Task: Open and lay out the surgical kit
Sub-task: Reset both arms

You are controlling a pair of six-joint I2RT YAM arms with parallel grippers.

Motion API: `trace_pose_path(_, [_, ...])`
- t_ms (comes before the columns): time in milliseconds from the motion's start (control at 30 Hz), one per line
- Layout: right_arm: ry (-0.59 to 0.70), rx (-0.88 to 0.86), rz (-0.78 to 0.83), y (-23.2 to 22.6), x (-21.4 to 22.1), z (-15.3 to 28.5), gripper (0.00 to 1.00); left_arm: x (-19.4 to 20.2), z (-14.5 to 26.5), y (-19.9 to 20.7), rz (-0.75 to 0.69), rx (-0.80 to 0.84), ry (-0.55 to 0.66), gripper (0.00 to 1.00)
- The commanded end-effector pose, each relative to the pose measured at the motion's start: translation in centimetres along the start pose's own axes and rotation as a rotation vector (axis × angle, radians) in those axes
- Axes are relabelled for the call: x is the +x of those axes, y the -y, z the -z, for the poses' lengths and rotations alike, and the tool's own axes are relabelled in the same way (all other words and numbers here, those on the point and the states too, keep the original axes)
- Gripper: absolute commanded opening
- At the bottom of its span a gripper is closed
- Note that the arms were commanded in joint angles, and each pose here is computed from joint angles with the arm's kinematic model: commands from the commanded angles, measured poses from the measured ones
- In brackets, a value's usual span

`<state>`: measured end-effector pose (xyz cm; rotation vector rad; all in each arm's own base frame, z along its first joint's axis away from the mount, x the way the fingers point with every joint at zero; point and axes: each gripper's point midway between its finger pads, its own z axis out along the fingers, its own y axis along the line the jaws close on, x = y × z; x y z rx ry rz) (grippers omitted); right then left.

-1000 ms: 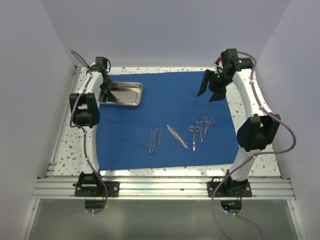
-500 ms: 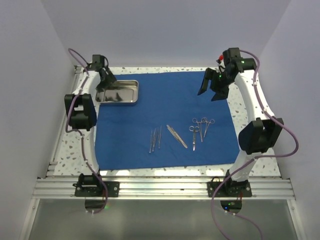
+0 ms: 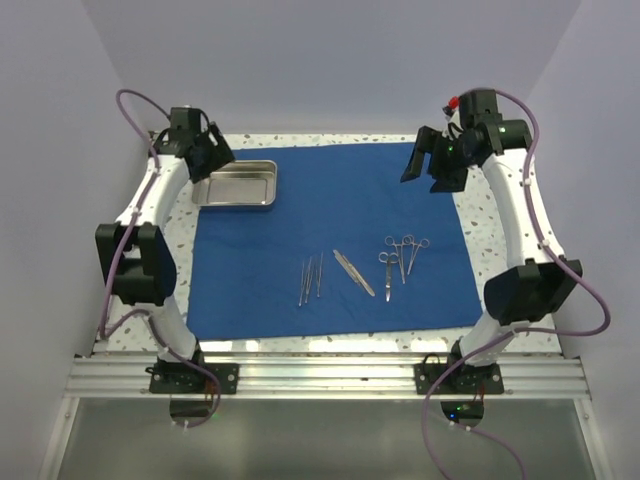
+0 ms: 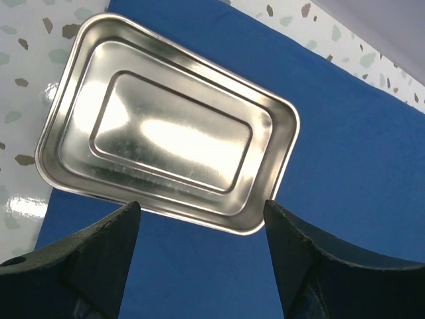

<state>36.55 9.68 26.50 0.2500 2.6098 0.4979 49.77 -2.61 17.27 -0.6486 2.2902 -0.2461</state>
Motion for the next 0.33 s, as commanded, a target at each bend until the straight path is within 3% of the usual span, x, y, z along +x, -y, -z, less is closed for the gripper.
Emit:
trace_pose_path(0, [0.127,-0.081,0.038,-1.6,-1.7,2.0,0.81,-0.3,2.5,1.2,-0.06,0.081,0.047,0.79])
trace_pose_path(200, [0.235,-0.153,0.033,-3.0,-2.8,2.9,0.78,0.2,3.5,1.3,-0.102,0.095,0.048,0.78])
trace_pose_path(300, [0.214,-0.13,0.045,-2.6,-2.6,2.8,0.85,-0.3,4.0,1.6,-0.109,0.101,0.063,0.77])
